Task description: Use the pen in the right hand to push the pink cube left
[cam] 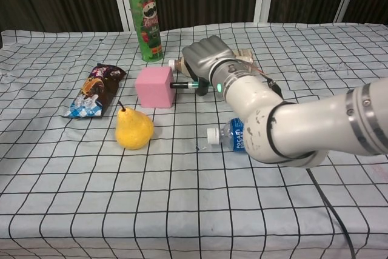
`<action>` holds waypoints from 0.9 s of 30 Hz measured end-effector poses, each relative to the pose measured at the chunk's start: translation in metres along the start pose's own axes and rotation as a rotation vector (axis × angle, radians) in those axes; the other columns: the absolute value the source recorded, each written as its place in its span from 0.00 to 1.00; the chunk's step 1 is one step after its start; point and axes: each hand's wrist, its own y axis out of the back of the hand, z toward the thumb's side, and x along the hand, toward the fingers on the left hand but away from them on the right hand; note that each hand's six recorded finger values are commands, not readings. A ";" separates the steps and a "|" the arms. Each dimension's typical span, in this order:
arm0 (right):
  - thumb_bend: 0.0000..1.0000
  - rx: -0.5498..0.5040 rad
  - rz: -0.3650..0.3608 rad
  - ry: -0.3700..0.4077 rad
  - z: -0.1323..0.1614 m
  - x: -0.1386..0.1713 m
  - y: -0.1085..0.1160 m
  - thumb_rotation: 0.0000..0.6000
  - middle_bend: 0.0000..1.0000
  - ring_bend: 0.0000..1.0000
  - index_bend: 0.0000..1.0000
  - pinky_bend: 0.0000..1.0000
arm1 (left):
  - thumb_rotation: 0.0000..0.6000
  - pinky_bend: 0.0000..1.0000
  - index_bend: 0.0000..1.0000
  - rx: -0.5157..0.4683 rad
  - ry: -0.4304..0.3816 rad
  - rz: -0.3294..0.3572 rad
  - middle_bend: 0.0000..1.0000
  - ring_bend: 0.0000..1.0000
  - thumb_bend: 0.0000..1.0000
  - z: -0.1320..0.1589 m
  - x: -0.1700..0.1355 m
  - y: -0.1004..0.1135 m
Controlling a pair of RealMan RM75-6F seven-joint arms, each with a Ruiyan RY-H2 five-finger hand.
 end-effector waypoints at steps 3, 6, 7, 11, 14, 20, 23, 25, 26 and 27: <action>0.54 0.008 -0.005 0.006 0.010 -0.003 0.002 1.00 0.71 0.45 0.99 0.29 | 1.00 0.10 0.00 -0.009 0.005 0.004 0.00 0.00 0.39 -0.003 0.000 0.002; 0.54 0.013 -0.008 0.010 0.017 -0.005 0.002 1.00 0.71 0.45 0.99 0.29 | 1.00 0.10 0.00 -0.014 0.008 0.006 0.00 0.00 0.39 -0.005 0.000 0.004; 0.54 0.013 -0.009 0.012 0.019 -0.005 0.002 1.00 0.71 0.45 0.99 0.29 | 1.00 0.10 0.00 -0.013 0.008 0.005 0.00 0.00 0.39 -0.006 0.000 0.004; 0.54 0.013 -0.012 0.020 0.024 -0.005 0.003 1.00 0.71 0.45 0.99 0.29 | 1.00 0.10 0.00 -0.011 0.007 0.004 0.00 0.00 0.39 -0.006 0.000 0.003; 0.54 0.026 -0.018 0.017 0.020 -0.005 0.002 1.00 0.71 0.45 0.99 0.29 | 1.00 0.10 0.00 -0.007 0.003 0.002 0.00 0.00 0.39 -0.005 0.000 0.003; 0.54 0.070 -0.071 0.020 -0.010 0.007 0.004 1.00 0.71 0.45 0.99 0.29 | 1.00 0.10 0.00 0.013 -0.010 -0.003 0.00 0.00 0.39 0.001 -0.002 -0.001; 0.54 0.089 -0.098 0.030 -0.038 0.023 0.006 1.00 0.71 0.45 0.99 0.29 | 1.00 0.10 0.00 0.023 -0.014 -0.005 0.00 0.00 0.39 0.004 -0.002 -0.003; 0.54 0.105 -0.106 0.027 -0.067 0.040 0.004 1.00 0.71 0.45 0.99 0.29 | 1.00 0.10 0.00 0.029 -0.015 -0.006 0.00 0.00 0.39 0.006 -0.003 -0.005; 0.54 0.112 -0.104 0.021 -0.082 0.048 0.001 1.00 0.71 0.45 0.99 0.29 | 1.00 0.10 0.00 0.032 -0.015 -0.008 0.00 0.00 0.39 0.007 -0.003 -0.006; 0.54 0.122 -0.099 0.010 -0.104 0.061 -0.004 1.00 0.71 0.45 0.99 0.29 | 1.00 0.10 0.00 0.034 -0.014 -0.008 0.00 0.00 0.39 0.008 -0.002 -0.006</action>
